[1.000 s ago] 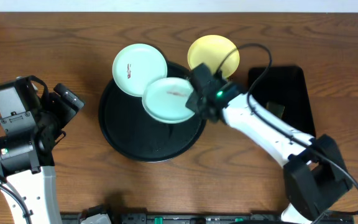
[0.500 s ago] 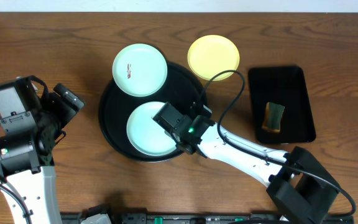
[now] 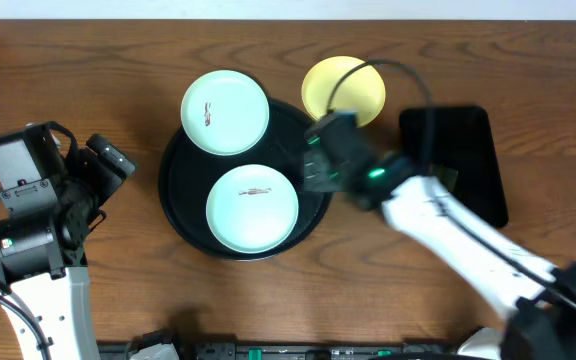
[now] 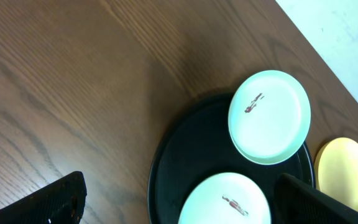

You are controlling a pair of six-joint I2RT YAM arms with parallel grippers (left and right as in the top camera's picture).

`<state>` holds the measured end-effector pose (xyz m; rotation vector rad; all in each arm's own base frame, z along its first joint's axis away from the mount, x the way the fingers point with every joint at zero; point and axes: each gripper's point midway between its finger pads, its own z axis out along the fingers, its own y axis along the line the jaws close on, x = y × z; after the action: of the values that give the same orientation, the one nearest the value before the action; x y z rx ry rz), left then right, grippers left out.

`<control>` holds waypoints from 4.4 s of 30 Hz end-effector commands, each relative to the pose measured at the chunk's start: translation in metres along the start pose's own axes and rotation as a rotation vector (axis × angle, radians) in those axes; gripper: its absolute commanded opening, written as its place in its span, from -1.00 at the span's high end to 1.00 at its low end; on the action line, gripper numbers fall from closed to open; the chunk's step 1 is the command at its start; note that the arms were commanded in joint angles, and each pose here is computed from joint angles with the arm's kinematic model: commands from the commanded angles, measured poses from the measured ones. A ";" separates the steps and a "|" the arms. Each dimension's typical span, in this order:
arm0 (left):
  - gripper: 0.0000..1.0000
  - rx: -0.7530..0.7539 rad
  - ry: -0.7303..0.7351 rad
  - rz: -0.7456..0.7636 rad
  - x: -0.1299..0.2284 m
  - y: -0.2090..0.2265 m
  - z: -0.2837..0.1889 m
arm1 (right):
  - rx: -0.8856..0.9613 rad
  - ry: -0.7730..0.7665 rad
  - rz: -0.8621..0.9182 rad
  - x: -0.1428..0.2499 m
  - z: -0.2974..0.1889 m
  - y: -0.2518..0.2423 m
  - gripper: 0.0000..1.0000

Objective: Clean dirty plates on tray and stack at the side
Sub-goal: 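Withdraw the right gripper back over the black rectangular tray, then move the left gripper to the rim of the lower green plate, then grasp the lower green plate rim with the left gripper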

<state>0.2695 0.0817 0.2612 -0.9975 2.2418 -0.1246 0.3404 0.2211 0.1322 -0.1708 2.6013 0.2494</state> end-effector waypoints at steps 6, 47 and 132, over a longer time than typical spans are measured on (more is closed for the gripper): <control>-0.94 0.092 -0.018 -0.033 -0.008 -0.018 -0.005 | -0.022 0.121 -0.020 -0.004 -0.015 -0.105 -0.70; -0.19 -0.098 0.702 0.576 0.209 -0.019 0.182 | 0.054 0.091 0.251 -0.005 -0.034 -0.230 -0.99; -0.06 -0.160 0.514 0.510 0.240 -0.027 0.149 | 0.054 0.091 0.251 -0.005 -0.034 -0.230 -0.99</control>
<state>0.2609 -0.0831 0.0275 -0.3938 2.9749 -0.0032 0.3657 -0.0090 0.1288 0.1867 2.7189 0.2614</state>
